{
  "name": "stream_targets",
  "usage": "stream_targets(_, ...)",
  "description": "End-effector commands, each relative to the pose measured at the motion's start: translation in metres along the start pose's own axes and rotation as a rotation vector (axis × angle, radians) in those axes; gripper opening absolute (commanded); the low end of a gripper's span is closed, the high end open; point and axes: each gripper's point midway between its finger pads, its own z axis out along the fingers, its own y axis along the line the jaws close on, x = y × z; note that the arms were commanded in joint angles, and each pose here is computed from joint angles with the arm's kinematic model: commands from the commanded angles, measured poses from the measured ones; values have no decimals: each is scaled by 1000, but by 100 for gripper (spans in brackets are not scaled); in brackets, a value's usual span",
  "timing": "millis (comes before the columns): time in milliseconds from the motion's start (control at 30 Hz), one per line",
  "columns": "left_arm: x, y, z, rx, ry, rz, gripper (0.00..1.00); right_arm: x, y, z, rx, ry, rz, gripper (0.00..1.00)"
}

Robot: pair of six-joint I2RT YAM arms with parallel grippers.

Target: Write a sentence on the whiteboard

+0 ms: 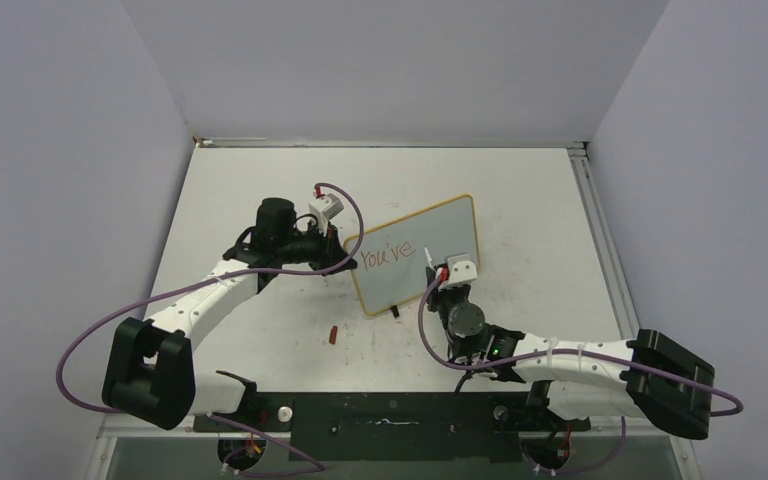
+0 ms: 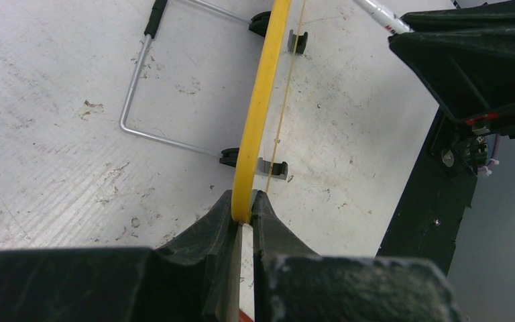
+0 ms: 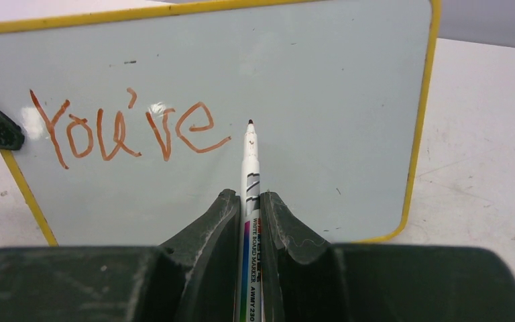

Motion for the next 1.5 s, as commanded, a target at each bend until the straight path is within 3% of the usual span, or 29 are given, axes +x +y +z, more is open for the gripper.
stream_targets(0,35,23,-3,-122,119,-69,0,-14,-9,-3,-3,-30,26,5)
stream_targets(700,34,22,-4,-126,114,-65,0,-15,-12,22,-70,-30,39,5)
stream_targets(1100,35,23,-4,-129,118,-67,0,-4,-26,27,9,0,35,5)
stream_targets(1467,35,23,-3,-127,120,-68,0,-21,-23,32,-11,-43,27,5)
